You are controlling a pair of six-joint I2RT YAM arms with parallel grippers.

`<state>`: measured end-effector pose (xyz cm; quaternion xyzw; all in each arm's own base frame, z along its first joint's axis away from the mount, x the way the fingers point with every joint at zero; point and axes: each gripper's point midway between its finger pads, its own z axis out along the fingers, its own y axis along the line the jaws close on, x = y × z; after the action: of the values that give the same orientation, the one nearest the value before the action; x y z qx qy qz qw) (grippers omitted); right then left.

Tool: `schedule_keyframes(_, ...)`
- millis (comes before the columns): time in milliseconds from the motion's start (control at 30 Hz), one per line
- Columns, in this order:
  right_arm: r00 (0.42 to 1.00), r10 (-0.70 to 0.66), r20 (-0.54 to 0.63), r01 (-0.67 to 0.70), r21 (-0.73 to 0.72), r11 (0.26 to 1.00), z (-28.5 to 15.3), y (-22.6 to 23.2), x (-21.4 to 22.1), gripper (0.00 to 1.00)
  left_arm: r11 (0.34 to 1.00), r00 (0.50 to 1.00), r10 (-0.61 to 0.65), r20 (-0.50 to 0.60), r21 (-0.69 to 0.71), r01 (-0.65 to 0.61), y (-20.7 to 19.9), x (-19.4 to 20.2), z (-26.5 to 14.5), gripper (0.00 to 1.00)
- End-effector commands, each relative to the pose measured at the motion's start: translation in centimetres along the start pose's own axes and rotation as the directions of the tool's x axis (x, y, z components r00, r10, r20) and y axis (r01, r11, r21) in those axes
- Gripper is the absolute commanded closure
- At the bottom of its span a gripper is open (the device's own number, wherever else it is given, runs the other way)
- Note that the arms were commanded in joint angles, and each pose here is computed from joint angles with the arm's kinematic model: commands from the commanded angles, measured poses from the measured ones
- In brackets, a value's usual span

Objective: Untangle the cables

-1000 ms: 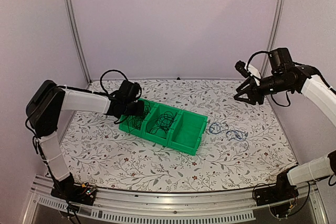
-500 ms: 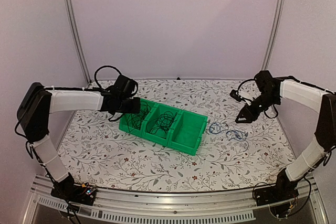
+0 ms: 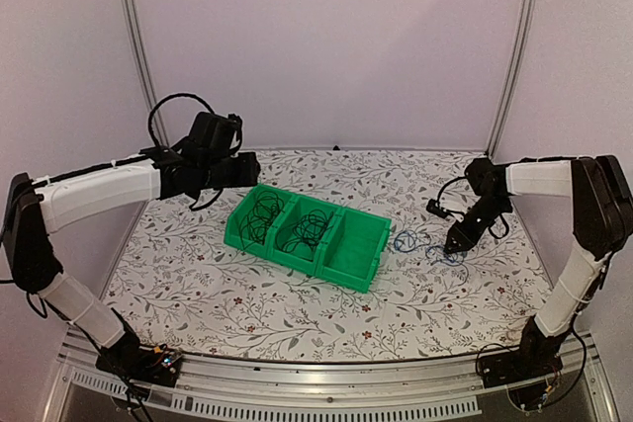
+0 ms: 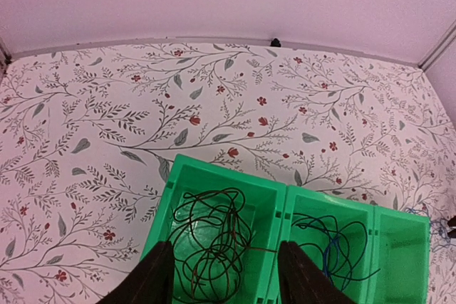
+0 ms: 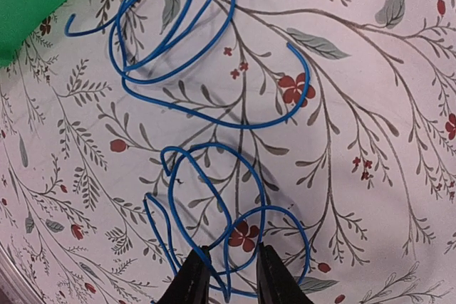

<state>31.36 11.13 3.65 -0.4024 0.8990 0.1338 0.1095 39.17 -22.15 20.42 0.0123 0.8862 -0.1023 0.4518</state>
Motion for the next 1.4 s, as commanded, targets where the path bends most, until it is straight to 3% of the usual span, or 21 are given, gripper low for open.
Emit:
schedule_keyframes(0, 1.0, 0.002, 0.003, -0.002, 0.006, 1.0, 0.6, -0.8, -0.4, 0.82, 0.999, 0.998, 0.0, 0.069, 0.053, -0.003, -2.1, -2.9, -2.3, 0.48)
schedule_keyframes(100, 1.0, 0.008, -0.005, -0.008, -0.004, 1.0, 0.3, -0.6, -0.3, 1.0, 0.995, 0.994, 0.027, 0.103, 0.091, -0.037, -3.7, -4.1, -2.9, 0.48)
schedule_keyframes(267, 1.0, -0.01, 0.023, 0.009, 0.028, 1.0, -3.8, 0.3, -1.1, 1.0, 0.953, 0.97, 0.128, 0.205, 0.245, -0.178, -9.7, -6.2, -4.7, 0.44)
schedule_keyframes(467, 0.975, -0.101, 0.197, 0.087, 0.078, 0.993, -13.7, 2.8, -5.3, 1.0, 0.783, 0.902, 0.257, 0.346, 0.473, -0.404, -20.3, -5.4, -7.7, 0.4)
schedule_keyframes(567, 0.942, -0.144, 0.302, 0.126, 0.078, 0.989, -18.4, 4.6, -7.7, 1.0, 0.703, 0.893, 0.269, 0.361, 0.561, -0.438, -25.0, -4.0, -8.1, 0.4)
schedule_keyframes(767, 0.863, -0.219, 0.456, 0.196, 0.096, 0.976, -25.0, 7.5, -12.9, 1.0, 0.627, 0.892, 0.269, 0.363, 0.637, -0.448, -30.1, -2.4, -8.5, 0.4)
schedule_keyframes(933, 0.788, -0.315, 0.529, 0.311, 0.1, 0.945, -26.9, 10.3, -16.7, 1.0, 0.659, 0.925, 0.207, 0.318, 0.653, -0.373, -29.5, -1.6, -8.2, 0.42)
schedule_keyframes(1000, 0.76, -0.336, 0.557, 0.35, 0.086, 0.933, -27.3, 11.3, -18.2, 1.0, 0.705, 0.938, 0.181, 0.297, 0.625, -0.334, -27.9, -1.4, -8.0, 0.43)
schedule_keyframes(1233, 0.749, -0.344, 0.567, 0.443, -0.043, 0.895, -23.1, 13.9, -21.7, 1.0, 0.897, 0.977, 0.037, 0.209, 0.423, -0.124, -18.5, 0.1, -8.0, 0.43)
schedule_keyframes(1367, 0.777, -0.316, 0.544, 0.449, -0.127, 0.884, -19.3, 14.5, -22.5, 1.0, 0.961, 0.983, -0.031, 0.18, 0.274, -0.02, -12.5, 1.6, -8.5, 0.43)
